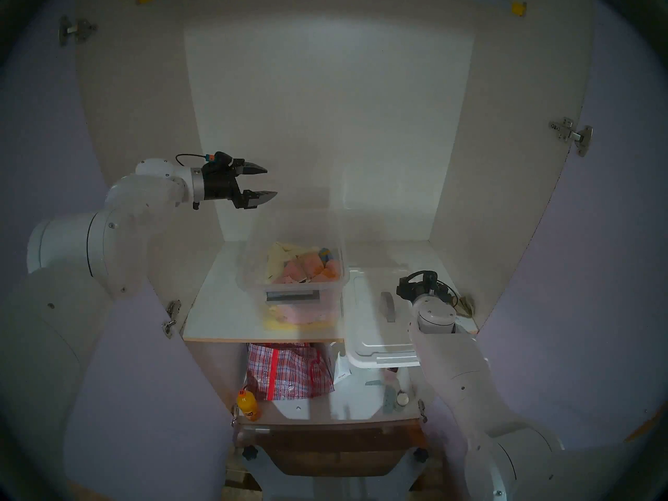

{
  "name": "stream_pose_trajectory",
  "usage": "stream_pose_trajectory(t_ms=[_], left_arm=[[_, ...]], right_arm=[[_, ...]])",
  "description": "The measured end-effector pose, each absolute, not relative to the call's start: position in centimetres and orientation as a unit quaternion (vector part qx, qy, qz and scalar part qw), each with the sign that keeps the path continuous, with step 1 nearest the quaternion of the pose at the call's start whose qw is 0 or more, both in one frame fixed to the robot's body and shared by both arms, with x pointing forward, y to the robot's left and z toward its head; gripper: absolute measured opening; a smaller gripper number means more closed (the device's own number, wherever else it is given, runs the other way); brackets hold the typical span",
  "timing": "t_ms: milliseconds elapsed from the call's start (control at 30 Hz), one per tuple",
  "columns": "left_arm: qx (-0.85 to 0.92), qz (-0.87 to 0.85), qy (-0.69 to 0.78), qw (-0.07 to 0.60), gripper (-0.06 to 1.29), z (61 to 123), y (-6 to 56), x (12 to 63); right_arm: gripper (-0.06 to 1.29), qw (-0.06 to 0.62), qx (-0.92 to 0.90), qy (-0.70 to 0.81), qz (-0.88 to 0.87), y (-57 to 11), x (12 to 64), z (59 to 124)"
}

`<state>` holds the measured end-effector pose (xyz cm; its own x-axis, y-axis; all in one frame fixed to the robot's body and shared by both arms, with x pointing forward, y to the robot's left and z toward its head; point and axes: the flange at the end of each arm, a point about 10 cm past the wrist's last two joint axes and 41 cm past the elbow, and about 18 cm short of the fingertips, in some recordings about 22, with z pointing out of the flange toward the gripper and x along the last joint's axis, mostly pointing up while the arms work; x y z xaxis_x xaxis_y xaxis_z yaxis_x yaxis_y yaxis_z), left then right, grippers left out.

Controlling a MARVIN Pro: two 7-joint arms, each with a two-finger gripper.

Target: Take socks out of the storage bin, place them on top of the cabinet, and put the lid back on the bin

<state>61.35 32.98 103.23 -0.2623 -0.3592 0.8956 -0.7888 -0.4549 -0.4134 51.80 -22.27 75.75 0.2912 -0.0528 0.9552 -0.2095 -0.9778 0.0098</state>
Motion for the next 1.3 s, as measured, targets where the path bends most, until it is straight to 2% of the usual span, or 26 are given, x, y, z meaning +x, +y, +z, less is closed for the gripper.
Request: stream_pose_trajectory(t_ms=[667, 1300], left_arm=[[0.574, 0.633, -0.491, 0.172, 1.24, 103.1, 33.0, 61.3], [0.565, 0.641, -0.490, 0.171, 1.24, 103.0, 33.0, 61.3]], right_arm=[[1.18, 0.044, 0.813, -0.060, 0.578, -19.9, 50.9, 74.2], [1.18, 0.054, 0.819, -0.067, 0.567, -22.5, 51.7, 74.4]])
